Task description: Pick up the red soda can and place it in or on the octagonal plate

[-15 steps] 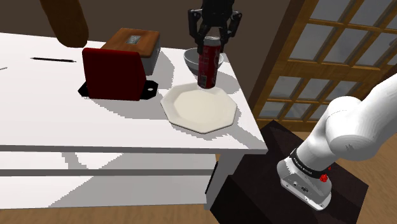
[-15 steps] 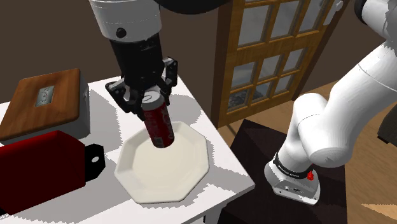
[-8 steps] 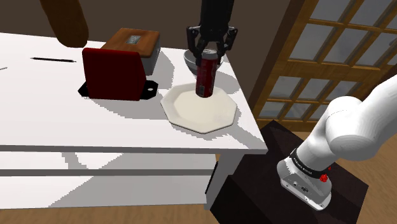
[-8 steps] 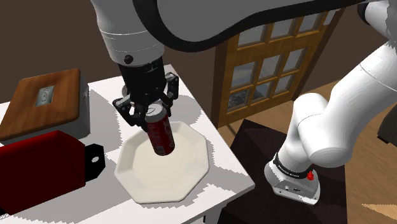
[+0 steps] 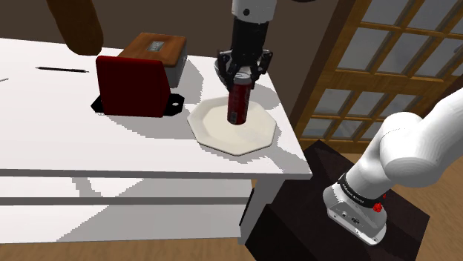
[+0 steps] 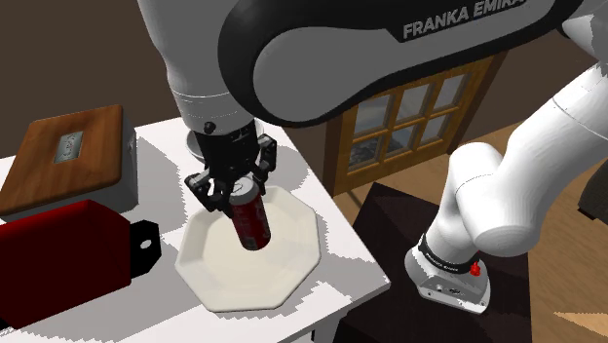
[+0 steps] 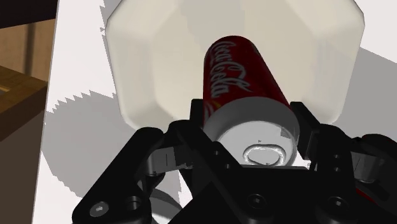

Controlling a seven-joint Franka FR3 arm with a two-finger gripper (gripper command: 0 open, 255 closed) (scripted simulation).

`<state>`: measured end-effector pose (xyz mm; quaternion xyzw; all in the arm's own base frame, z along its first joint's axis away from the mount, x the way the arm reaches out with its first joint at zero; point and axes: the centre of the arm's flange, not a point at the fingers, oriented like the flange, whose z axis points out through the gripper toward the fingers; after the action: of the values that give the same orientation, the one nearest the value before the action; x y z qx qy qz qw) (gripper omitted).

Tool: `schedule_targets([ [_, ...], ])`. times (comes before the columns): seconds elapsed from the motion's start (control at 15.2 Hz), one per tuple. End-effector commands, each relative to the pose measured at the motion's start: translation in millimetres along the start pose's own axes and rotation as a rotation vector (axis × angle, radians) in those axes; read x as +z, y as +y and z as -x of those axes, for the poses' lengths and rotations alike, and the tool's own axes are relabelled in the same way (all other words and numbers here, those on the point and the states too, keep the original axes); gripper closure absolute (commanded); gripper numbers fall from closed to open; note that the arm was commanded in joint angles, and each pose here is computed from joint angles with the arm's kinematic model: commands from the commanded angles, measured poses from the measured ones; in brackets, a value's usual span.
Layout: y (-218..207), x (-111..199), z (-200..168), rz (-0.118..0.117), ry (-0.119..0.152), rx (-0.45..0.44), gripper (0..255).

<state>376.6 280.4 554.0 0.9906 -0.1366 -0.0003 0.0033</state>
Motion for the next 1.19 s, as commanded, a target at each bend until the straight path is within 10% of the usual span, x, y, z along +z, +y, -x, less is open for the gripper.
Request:
schedule_targets([
  [0.0, -0.2, 10.4, 0.0, -0.001, 0.001, 0.000, 255],
  [0.53, -0.2, 11.8, 0.0, -0.001, 0.001, 0.000, 255],
  [0.59, -0.2, 11.8, 0.0, -0.001, 0.001, 0.000, 0],
  [1.12, -0.2, -27.8, 0.0, -0.001, 0.001, 0.000, 0],
])
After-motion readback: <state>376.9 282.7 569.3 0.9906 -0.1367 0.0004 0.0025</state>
